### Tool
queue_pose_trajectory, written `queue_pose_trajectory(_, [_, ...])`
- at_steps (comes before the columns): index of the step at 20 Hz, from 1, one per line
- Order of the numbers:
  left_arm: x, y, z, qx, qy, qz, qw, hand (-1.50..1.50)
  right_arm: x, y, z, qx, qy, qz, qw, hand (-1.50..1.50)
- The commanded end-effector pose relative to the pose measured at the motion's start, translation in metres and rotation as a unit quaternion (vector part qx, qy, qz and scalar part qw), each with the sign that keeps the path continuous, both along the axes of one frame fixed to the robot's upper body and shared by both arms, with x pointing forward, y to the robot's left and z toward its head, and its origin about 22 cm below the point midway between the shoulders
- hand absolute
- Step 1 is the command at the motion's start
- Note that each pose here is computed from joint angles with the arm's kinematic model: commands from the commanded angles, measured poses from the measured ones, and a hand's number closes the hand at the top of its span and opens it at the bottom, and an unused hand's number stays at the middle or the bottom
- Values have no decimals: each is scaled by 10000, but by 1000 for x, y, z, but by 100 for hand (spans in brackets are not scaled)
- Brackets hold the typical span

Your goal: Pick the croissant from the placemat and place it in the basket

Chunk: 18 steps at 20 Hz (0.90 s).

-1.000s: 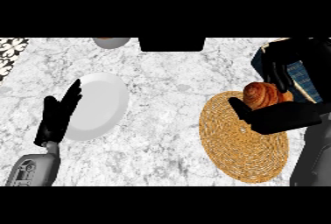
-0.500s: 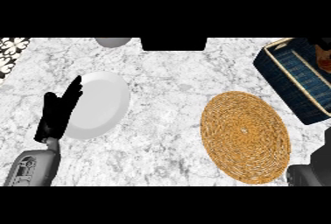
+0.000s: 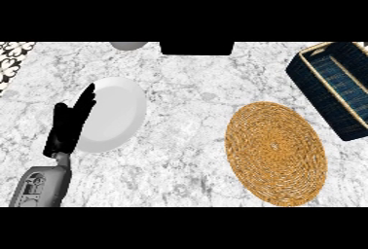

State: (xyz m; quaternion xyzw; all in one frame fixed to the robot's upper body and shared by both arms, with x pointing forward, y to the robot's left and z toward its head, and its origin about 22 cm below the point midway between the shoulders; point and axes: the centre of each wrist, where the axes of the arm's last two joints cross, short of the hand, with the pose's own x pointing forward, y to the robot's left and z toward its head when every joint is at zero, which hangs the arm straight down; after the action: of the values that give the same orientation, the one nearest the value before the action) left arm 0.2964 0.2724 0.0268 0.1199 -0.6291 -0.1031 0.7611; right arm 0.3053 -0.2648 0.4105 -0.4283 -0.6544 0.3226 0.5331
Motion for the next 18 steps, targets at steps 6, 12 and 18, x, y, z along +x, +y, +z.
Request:
queue_pose_trajectory(6, [1,0,4,-25,13,-50,10000,0,45,-68,-26,-1004,499,-834,9902,150])
queue_pose_trajectory(12, [11,-10,9,75,65,-33,9999,0,62,-134,-45,-797,324,-597,9945,150])
queue_pose_trajectory(18, [8,-11,4,-38,32,-6,10000,0,68,-176,-77,-598,484,-267,9967,150])
